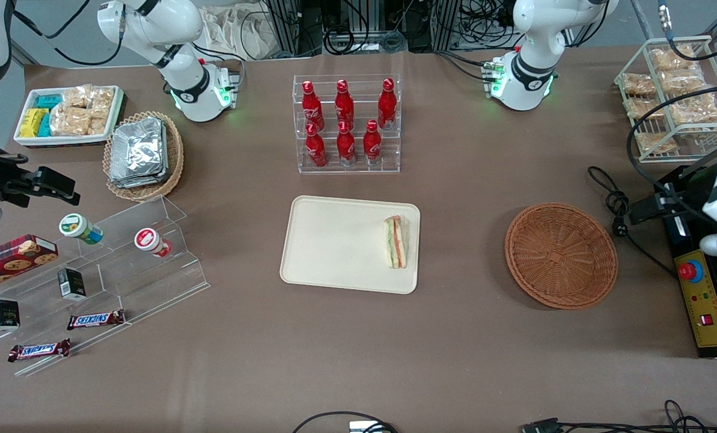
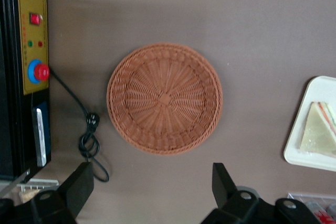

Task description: Place sandwich from basket to tray

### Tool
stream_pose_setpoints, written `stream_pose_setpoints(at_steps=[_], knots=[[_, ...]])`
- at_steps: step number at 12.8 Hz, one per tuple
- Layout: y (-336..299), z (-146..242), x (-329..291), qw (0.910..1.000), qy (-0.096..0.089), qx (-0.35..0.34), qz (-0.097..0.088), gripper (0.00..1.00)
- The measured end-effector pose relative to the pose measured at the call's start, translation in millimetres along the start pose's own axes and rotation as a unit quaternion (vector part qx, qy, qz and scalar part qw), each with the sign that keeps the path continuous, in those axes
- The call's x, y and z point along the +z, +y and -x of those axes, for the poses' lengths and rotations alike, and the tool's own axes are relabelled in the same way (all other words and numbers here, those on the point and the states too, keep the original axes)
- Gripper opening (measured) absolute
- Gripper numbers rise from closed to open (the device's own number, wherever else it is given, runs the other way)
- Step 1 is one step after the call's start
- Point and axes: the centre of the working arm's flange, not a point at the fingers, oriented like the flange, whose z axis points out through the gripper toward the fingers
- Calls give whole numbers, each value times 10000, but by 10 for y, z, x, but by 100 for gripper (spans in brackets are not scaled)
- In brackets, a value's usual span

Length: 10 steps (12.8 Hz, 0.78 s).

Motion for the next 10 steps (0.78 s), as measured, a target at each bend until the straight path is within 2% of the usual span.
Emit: stream_pose_setpoints(at_steps=[7,10], knots=[[-176,164,-135,9997,-221,123,-1,100],[-156,175,-132,9996,-252,156,3,100]])
